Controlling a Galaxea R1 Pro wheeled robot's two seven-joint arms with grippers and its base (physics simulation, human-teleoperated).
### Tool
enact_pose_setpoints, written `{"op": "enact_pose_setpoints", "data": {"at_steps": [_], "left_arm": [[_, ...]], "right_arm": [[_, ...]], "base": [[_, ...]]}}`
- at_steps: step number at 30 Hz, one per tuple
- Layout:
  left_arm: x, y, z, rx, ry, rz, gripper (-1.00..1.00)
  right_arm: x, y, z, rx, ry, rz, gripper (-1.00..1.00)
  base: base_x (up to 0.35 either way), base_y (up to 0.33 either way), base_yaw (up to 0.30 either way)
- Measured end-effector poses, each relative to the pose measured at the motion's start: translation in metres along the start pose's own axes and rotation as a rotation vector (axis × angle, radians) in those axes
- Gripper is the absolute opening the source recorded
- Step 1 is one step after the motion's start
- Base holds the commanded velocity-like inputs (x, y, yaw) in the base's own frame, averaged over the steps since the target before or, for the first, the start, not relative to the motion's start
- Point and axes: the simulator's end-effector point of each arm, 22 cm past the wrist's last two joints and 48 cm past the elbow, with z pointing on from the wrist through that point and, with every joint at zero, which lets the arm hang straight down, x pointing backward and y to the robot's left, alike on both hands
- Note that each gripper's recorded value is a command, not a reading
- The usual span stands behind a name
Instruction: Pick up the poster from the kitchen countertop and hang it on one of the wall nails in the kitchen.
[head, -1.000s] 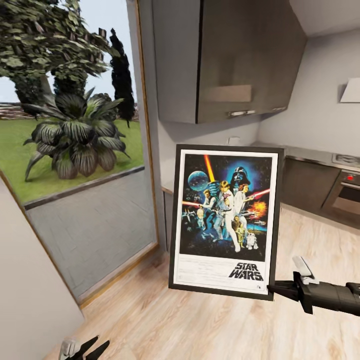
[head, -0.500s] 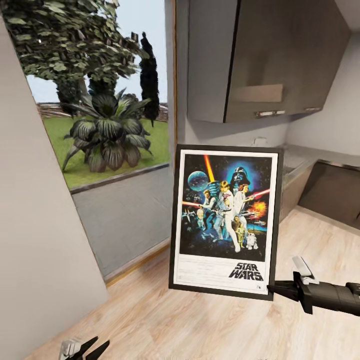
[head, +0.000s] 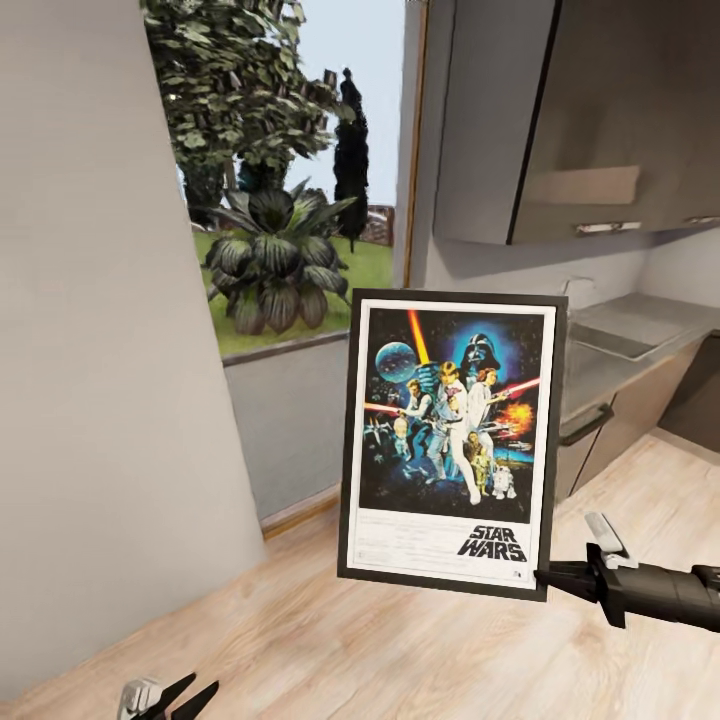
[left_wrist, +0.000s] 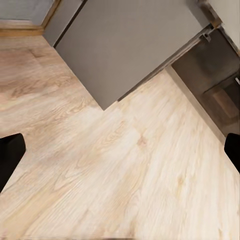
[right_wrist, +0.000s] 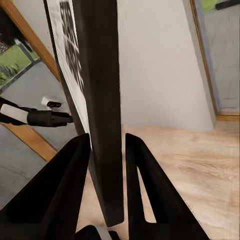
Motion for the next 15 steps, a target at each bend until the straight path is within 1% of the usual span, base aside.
{"op": "enact_pose_setpoints", "data": {"at_steps": [2, 3, 9, 12, 15], "left_arm": [[0.0003, 0.0, -0.0001, 0.0, 0.001, 0.0, 1.0], [0.0002, -0.0001, 0.0, 0.0, 0.0, -0.001, 1.0], [0.0002, 0.0, 0.0001, 0.0, 0.001, 0.0, 1.0], [0.0001, 0.0, 0.0, 0.0, 0.0, 0.0, 1.0], [0.0002, -0.0001, 0.0, 0.0, 0.0, 0.0, 1.0]], "right_arm": [[-0.0001, -0.0002, -0.0002, 0.001, 0.0, 0.0, -1.0], [0.0, -0.0003, -0.0002, 0.001, 0.0, 0.001, -1.0], [0.0001, -0.0003, -0.0002, 0.001, 0.0, 0.002, -1.0], [0.0001, -0.0002, 0.0, 0.0, 0.0, 0.001, -1.0], [0.0001, -0.0001, 0.0, 0.0, 0.0, 0.001, -1.0]], "base": [[-0.298, 0.092, 0.243], [-0.307, 0.094, 0.106], [-0.311, 0.095, 0.059], [-0.314, 0.096, 0.188], [-0.315, 0.096, 0.264]]}}
